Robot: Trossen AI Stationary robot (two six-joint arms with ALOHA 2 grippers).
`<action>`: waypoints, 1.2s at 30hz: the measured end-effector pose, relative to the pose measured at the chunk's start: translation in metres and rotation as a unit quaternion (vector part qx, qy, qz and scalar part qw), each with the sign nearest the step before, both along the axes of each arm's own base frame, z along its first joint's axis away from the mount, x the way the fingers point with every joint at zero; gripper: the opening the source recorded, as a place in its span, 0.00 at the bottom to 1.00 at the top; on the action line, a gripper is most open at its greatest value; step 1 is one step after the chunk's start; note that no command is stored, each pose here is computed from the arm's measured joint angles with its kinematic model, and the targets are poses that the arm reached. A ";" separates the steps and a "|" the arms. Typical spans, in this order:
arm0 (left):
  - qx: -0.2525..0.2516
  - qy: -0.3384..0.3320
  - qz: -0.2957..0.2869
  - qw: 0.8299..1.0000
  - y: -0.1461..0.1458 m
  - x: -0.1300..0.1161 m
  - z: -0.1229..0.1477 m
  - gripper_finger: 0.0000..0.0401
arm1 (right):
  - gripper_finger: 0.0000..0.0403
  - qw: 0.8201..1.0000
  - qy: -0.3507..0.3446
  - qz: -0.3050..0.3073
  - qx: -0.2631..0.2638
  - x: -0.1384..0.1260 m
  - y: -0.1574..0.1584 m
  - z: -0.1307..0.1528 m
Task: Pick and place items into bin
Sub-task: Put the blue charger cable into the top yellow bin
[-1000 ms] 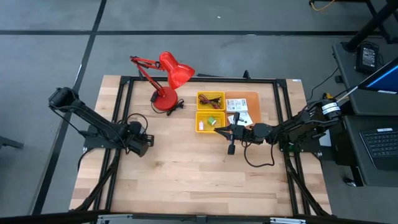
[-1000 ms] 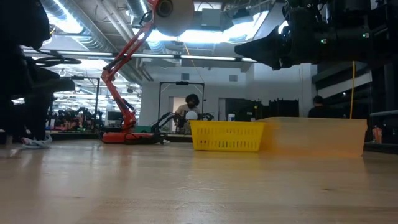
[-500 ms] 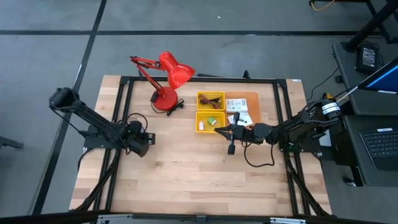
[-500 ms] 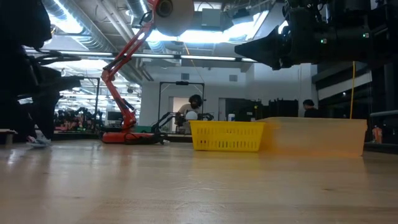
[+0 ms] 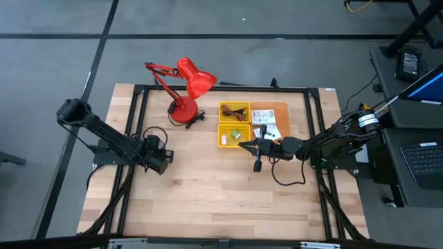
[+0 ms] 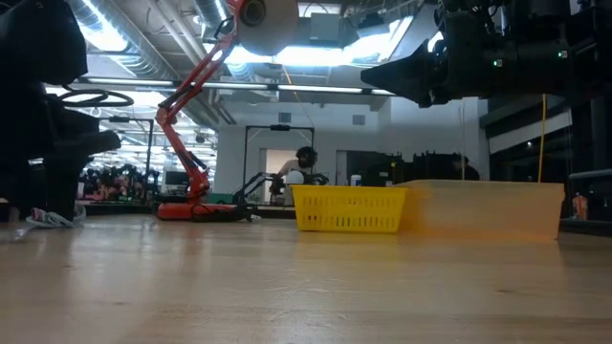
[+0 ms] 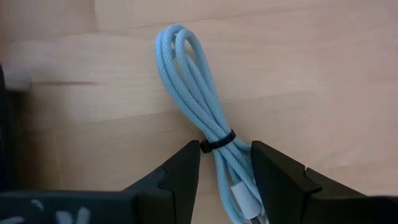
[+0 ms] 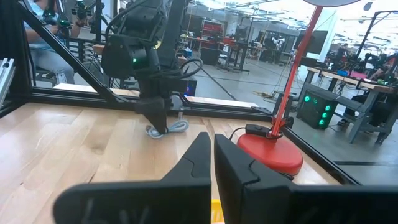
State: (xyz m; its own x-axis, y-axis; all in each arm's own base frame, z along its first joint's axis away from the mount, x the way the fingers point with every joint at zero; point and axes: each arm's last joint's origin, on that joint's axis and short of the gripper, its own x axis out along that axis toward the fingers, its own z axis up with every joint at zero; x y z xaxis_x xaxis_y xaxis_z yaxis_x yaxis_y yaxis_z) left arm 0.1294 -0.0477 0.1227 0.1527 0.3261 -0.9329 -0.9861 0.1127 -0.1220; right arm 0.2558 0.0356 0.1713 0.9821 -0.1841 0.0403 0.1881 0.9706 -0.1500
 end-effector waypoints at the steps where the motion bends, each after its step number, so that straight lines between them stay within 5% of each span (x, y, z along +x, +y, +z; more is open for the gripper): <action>1: 0.001 0.002 -0.010 1.000 0.000 0.000 0.000 0.36 | 0.01 1.000 0.000 0.000 0.000 0.000 0.000 0.000; 17: 0.022 0.006 -0.095 0.995 0.000 0.002 0.003 0.06 | 0.01 1.000 0.000 0.000 -0.002 0.000 0.000 0.000; 29: 0.065 -0.030 -0.155 0.985 -0.002 0.012 0.019 0.04 | 0.01 1.000 0.001 0.000 -0.002 0.000 0.000 0.000; 36: 0.126 -0.113 -0.241 0.956 -0.009 0.033 0.027 0.04 | 0.01 1.000 0.005 0.000 -0.002 0.000 0.000 -0.001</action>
State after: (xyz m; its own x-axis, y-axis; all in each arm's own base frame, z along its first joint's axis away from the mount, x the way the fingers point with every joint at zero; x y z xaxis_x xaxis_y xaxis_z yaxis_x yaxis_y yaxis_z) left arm 0.1626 -0.0568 0.1501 0.5293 0.3772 -0.7600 -0.7644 0.6007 -0.2342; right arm 0.2558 0.0356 0.1703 0.9824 -0.1844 0.0313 0.1870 0.9699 -0.1562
